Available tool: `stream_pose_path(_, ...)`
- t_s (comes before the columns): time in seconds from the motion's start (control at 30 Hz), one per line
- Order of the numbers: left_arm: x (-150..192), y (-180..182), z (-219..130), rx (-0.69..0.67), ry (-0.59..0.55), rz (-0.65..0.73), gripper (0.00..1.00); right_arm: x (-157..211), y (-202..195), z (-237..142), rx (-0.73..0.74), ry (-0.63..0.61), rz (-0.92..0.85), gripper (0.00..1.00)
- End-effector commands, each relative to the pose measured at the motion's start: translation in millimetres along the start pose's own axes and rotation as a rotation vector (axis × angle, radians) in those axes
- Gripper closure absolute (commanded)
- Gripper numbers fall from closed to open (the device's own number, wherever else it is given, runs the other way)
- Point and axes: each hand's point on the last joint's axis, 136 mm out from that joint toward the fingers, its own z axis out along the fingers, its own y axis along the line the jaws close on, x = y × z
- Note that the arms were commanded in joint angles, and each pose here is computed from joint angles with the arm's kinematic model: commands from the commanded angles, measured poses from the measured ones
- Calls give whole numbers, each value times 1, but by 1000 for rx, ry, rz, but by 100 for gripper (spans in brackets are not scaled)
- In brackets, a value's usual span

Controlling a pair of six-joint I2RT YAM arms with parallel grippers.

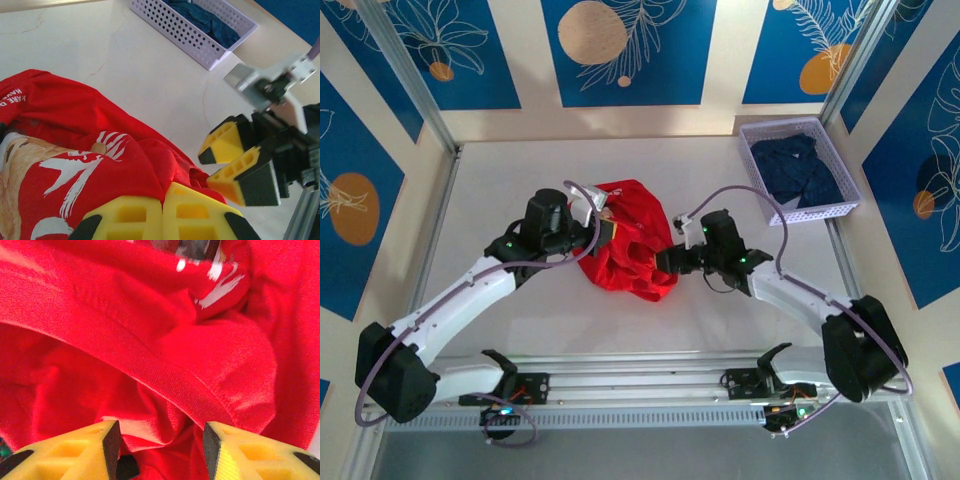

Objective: Fold the inside-out t-shirt

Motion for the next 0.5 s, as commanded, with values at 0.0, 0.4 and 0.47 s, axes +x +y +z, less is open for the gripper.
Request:
stream_pose_path(0.0, -2, -1, -7, 11, -12, 23, 100, -16, 0, 8, 20, -29, -70, 50)
stream_pose_path(0.4, 5, 1, -4, 7, 2, 15, 100, -38, -20, 24, 118, -44, -114, 75)
stream_pose_path(0.47, 6, 5, -4, -12, 3, 9, 100, -43, -21, 21, 137, -49, -119, 90)
